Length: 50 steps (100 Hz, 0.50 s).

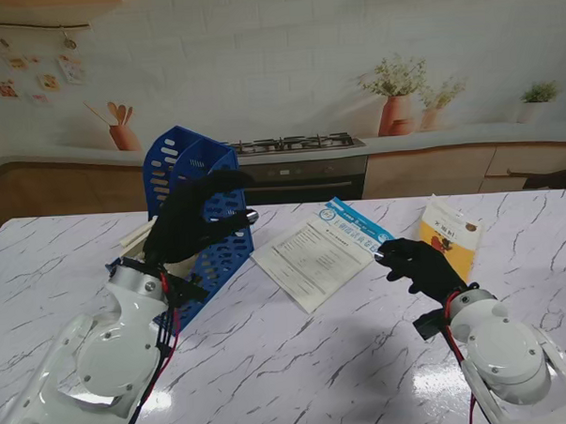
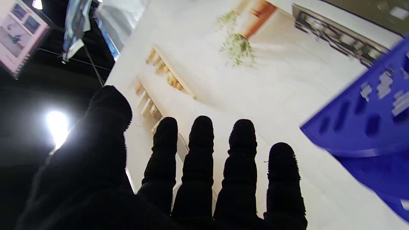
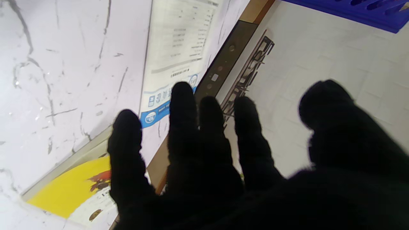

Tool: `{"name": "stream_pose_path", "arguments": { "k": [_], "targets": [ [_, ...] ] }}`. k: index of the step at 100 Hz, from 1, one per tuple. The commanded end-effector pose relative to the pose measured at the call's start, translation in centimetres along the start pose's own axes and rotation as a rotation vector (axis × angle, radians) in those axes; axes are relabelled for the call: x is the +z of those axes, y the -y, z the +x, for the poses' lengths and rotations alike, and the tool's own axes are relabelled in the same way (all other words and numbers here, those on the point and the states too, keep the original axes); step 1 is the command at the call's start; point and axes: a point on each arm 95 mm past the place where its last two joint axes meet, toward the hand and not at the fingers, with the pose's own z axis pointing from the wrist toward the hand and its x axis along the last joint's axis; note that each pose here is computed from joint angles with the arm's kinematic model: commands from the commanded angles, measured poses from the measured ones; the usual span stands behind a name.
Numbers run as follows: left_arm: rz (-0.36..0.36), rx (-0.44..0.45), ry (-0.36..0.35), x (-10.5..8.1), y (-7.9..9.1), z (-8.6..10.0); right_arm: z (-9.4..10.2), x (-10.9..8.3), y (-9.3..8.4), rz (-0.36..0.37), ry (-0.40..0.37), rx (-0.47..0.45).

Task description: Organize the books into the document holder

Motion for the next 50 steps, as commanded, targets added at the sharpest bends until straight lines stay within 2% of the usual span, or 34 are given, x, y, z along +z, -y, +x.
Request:
{"name": "stream_pose_path", "arguments": {
  "k": [1, 13, 35, 50],
  "targets": [
    [-0.042, -0.021, -0.014, 0.1, -1.3, -0.3, 0.0, -0.4, 0.4, -0.001, -0.008, 0.014],
    [-0.093, -0.048, -0.018, 0.2, -2.4, -0.8, -0.1, -0.7, 0.2, -0.01, -0.011, 0.016],
    [-0.176, -0.165, -0.002, 0.0, -4.4, -1.8, -0.2, -1.0, 0.1, -0.02, -0.017, 0.015],
    [-0.225, -0.201, 0.019, -0.5, -5.8, -2.7, -0.1, -1.2, 0.0, -0.032, -0.023, 0.01]
  ]
}}
